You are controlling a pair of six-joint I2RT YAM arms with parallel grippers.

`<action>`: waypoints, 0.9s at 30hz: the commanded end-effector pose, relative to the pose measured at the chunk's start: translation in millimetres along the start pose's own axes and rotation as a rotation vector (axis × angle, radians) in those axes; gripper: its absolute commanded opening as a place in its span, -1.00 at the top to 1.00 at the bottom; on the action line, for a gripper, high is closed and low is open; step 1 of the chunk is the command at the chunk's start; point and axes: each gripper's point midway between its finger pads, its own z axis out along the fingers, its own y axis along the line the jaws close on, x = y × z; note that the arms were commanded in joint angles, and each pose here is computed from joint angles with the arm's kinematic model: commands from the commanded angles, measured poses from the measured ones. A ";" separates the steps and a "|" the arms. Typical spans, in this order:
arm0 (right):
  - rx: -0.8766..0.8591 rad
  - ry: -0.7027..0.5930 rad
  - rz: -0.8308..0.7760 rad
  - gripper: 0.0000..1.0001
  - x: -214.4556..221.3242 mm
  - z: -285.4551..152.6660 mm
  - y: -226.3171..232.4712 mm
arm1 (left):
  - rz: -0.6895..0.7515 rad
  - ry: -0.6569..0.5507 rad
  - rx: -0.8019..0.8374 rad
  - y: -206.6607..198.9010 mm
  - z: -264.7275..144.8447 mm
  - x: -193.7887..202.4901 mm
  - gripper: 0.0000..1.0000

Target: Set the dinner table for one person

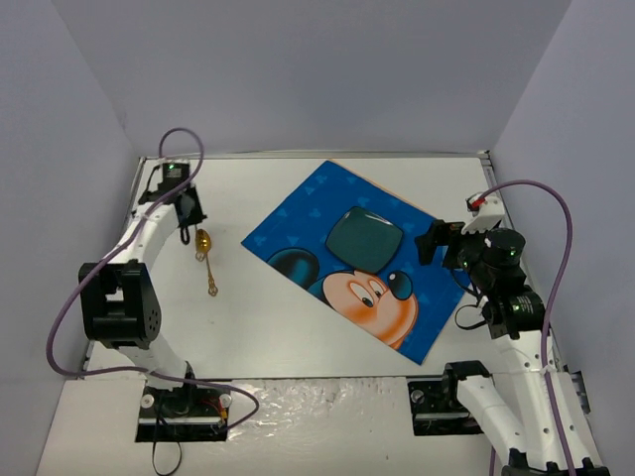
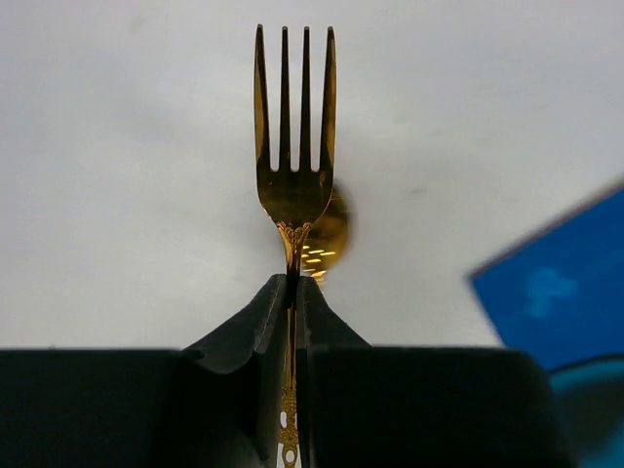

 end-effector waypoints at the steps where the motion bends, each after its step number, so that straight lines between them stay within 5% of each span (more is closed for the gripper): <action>1: -0.038 -0.080 -0.007 -1.00 -30.3 -6.1 11.0 | 0.281 -0.128 0.194 -101.7 -58.2 -31.9 1.00; 7: -0.036 -0.082 -0.002 -1.00 -32.5 -7.3 11.1 | 0.583 -0.123 0.329 -203.8 -57.0 -20.5 1.00; 18: -0.027 -0.064 0.015 -1.00 -27.2 -7.7 9.9 | 0.723 -0.130 0.478 -298.3 -30.5 -16.2 1.00; 27: -0.011 -0.037 0.016 -1.00 -20.0 -6.1 6.3 | 0.742 -0.093 0.563 -335.2 7.8 7.5 1.00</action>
